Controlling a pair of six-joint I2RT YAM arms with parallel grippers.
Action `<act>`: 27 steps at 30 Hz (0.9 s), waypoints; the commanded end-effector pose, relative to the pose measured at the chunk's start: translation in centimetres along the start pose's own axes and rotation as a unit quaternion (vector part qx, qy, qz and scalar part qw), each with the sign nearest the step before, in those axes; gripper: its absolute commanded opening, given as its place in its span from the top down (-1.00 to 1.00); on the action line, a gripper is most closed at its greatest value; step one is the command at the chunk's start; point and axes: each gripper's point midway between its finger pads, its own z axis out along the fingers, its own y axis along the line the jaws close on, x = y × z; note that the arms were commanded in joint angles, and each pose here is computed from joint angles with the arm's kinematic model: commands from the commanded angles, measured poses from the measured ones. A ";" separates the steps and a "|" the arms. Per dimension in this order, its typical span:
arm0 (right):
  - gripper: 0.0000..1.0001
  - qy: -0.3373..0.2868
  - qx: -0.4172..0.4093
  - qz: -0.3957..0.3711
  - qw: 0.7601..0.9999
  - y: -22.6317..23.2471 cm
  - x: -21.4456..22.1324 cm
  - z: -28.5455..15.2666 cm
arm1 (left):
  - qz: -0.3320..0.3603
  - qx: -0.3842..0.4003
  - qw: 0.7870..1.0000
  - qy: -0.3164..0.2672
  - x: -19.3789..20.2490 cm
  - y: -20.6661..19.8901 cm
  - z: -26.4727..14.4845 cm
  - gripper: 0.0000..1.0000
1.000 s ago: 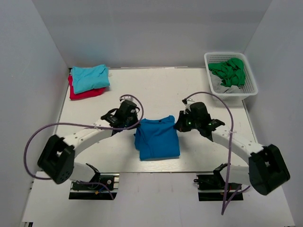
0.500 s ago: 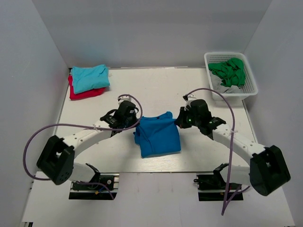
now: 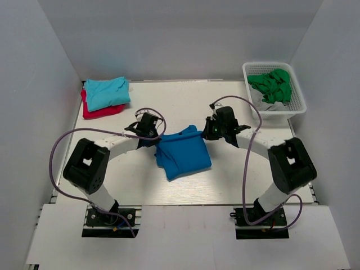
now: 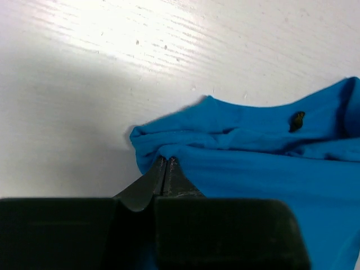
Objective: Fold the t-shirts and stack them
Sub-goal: Fold the long partially folded tshirt into a neat square
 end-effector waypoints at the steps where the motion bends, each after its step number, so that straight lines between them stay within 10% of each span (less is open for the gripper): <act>1: 0.99 -0.040 0.016 0.015 0.999 -1.5 -3.0 1.4 | 0.003 0.010 1.000 -0.006 -1.5 -0.4 1.1 0.78; 7: -0.77 -0.011 -0.007 0.001 1.000 -0.5 -4.2 2.3 | 0.011 -0.001 1.000 -0.013 -3.6 -0.7 0.9 -0.74; 8: -0.81 -0.027 -0.007 -0.002 1.000 -0.1 -5.5 1.5 | 0.013 0.000 0.999 -0.029 -4.9 -1.1 0.0 -0.99; 15: -0.81 -0.035 0.009 0.018 0.999 -0.3 -2.6 -3.4 | 0.034 0.039 0.996 -0.069 -7.4 -2.9 -6.4 -1.00; 27: -0.81 -0.004 -0.057 0.026 0.998 0.2 7.5 -8.8 | 0.078 0.233 0.965 0.095 9.8 -1.2 -10.4 -1.00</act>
